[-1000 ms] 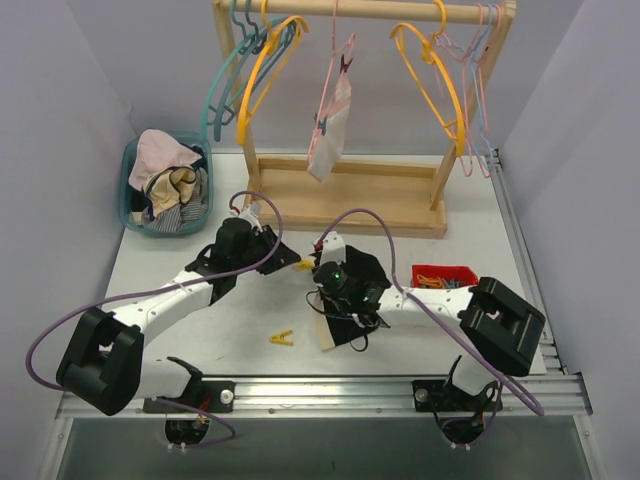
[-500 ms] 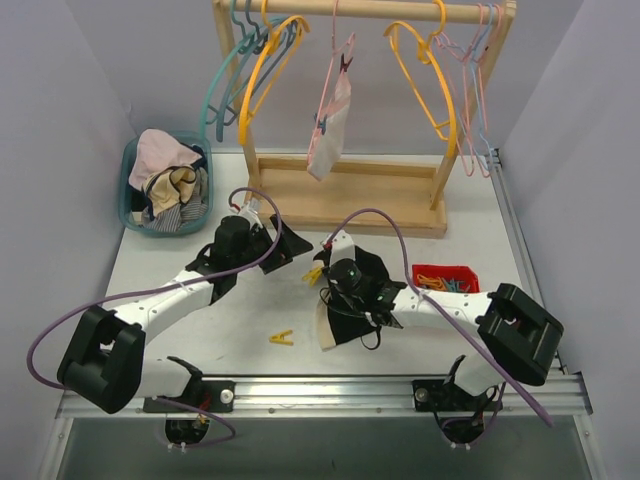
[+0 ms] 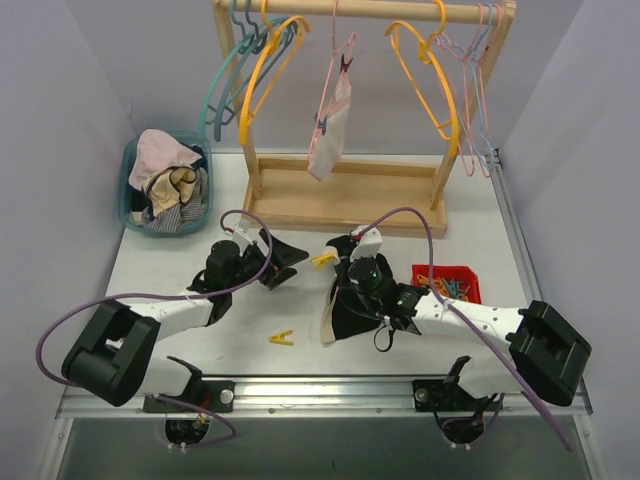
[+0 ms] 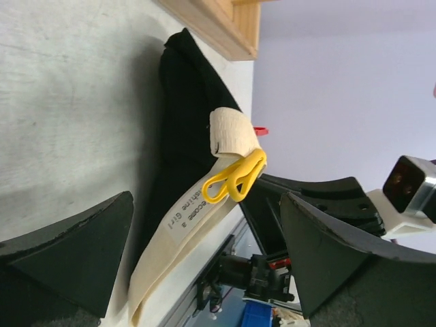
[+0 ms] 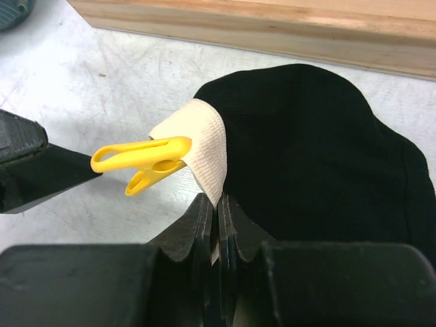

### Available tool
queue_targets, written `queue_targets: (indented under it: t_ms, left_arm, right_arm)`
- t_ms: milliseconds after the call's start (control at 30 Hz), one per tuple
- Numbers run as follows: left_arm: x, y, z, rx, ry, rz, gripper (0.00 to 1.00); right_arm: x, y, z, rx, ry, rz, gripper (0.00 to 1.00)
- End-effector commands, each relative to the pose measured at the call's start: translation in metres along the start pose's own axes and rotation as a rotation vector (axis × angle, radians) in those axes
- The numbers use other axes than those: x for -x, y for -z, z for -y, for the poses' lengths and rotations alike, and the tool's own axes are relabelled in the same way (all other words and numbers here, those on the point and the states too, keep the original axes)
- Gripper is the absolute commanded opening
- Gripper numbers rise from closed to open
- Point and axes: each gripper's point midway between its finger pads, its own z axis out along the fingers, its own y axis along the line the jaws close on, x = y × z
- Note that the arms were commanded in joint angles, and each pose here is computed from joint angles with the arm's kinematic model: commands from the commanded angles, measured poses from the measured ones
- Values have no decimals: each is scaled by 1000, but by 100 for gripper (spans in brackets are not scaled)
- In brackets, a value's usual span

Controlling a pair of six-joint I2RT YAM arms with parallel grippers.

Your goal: Remove the underwear clipped to the hanger

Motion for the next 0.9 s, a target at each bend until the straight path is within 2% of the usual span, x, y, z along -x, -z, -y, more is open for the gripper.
queue_targets:
  t_ms: [0,433,867]
  left_arm:
    - [7,-2,38,-178,33,8,97]
    - [6,-22,49,-290,196,-36,95]
    - [1,-28,64,-369,268,-72,95]
  right_arm:
    - [23,3,-5,13,-71,79,0]
    - [30,2,-20,91,-121,127,0]
    - [23,-10,-24,95,-110,115,0]
